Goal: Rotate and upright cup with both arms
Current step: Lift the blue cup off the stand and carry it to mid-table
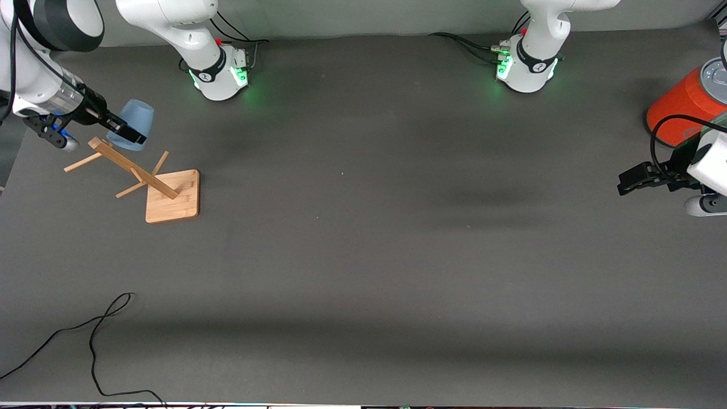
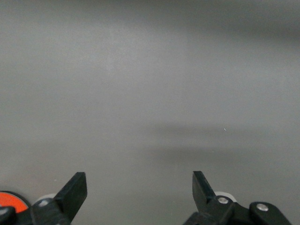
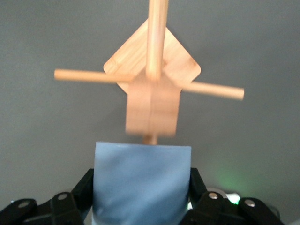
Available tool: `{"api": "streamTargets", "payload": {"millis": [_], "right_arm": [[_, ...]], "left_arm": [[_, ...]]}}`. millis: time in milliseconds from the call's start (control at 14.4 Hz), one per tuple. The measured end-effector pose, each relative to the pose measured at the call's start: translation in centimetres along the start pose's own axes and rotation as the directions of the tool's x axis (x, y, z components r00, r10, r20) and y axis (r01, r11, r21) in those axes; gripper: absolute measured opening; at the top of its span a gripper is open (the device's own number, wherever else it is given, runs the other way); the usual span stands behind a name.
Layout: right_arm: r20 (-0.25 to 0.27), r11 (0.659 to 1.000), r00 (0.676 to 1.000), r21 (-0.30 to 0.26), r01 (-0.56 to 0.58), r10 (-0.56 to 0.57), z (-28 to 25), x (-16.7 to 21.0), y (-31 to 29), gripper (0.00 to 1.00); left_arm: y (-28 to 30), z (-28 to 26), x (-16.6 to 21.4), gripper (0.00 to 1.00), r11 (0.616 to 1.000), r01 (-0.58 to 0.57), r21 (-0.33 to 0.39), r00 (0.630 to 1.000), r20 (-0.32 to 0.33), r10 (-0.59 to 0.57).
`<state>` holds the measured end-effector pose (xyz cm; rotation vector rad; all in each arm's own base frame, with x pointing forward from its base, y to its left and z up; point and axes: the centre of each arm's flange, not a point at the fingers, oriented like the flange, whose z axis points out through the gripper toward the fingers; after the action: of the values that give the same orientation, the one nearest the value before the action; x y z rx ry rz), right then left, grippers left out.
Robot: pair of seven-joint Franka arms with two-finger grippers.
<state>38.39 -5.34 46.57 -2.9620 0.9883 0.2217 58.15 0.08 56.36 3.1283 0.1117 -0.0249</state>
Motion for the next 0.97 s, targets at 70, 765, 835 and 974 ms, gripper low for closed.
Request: {"api": "streamTargets", "payload": {"millis": [70, 765, 835, 974], "right_arm": [[0.000, 1.000, 1.000, -0.001, -0.013, 0.013, -0.7, -1.1, -0.6, 0.82], [-0.003, 0.975, 0.976, 0.050, -0.218, 0.218, -6.4, -16.5, -13.5, 0.82], [0.001, 0.969, 0.970, 0.056, -0.242, 0.242, -6.5, -18.0, -15.9, 0.82], [-0.002, 0.956, 0.958, 0.052, -0.288, 0.288, -6.6, -19.7, -21.4, 0.82]], "left_arm": [[0.0, 0.0, 0.0, 1.00, 1.000, 0.000, 0.000, 1.000, 0.001, 0.000], [0.0, 0.0, 0.0, 1.00, 1.000, -0.001, 0.000, 1.000, 0.003, 0.001], [0.0, 0.0, 0.0, 1.00, 1.000, -0.006, 0.000, 1.000, 0.003, 0.006], [-0.1, 0.0, 0.0, 1.00, 1.000, -0.019, 0.000, 1.000, 0.002, 0.019]]}}
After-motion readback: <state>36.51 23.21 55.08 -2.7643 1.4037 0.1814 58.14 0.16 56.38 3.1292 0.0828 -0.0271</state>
